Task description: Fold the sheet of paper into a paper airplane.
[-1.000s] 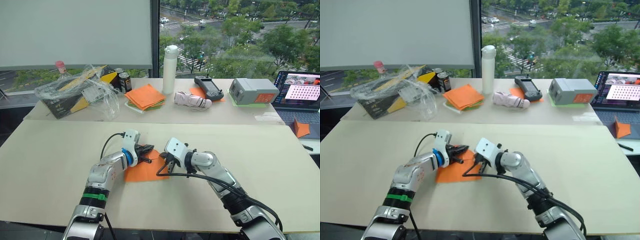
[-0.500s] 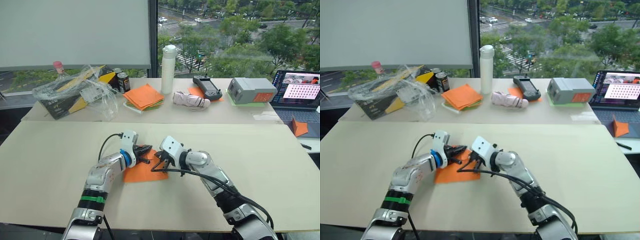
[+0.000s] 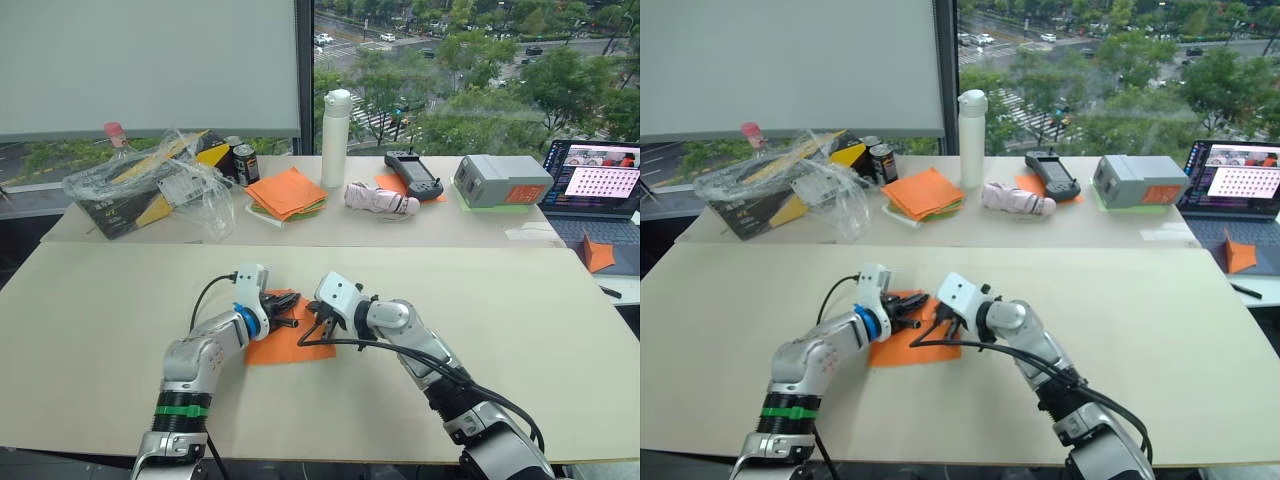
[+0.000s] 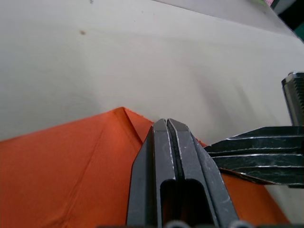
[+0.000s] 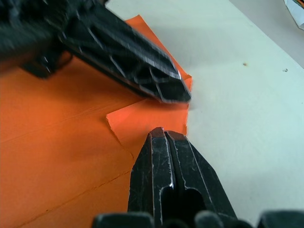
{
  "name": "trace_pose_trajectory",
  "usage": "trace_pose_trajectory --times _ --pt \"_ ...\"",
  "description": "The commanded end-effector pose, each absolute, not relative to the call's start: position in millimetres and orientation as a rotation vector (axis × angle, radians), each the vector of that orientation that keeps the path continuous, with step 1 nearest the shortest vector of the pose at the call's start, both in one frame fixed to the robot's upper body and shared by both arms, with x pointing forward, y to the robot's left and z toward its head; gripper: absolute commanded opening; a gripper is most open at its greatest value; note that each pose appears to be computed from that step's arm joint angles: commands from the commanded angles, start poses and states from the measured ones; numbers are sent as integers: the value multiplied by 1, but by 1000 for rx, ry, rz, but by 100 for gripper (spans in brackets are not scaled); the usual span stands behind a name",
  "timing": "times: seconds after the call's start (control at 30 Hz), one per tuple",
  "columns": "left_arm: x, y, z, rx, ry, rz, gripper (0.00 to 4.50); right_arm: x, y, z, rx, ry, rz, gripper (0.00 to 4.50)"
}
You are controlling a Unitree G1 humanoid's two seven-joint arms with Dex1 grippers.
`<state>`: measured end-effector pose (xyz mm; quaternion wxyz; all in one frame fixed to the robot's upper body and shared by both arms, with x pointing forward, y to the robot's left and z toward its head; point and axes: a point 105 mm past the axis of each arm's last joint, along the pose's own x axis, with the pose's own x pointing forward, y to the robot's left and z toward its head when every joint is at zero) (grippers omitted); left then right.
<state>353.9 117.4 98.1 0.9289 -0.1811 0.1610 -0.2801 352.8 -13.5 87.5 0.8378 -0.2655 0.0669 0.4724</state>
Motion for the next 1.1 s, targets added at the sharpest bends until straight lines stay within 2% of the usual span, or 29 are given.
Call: trace_pose_trajectory --times 0.03,0.23,0.43,0.63,1.1 --pt "346 132 121 -436 271 -537 0 349 -16 74 -580 188 1011 1" --pt "328 163 120 -554 278 -421 0 347 -19 72 -582 192 1008 1" --pt "309 188 98 -595 331 -325 0 347 -19 73 -570 188 1001 1" --pt "310 196 86 -597 358 -285 180 348 -18 74 -573 187 1002 0" --pt "340 188 83 -614 378 -299 180 350 -19 76 -575 184 989 0"
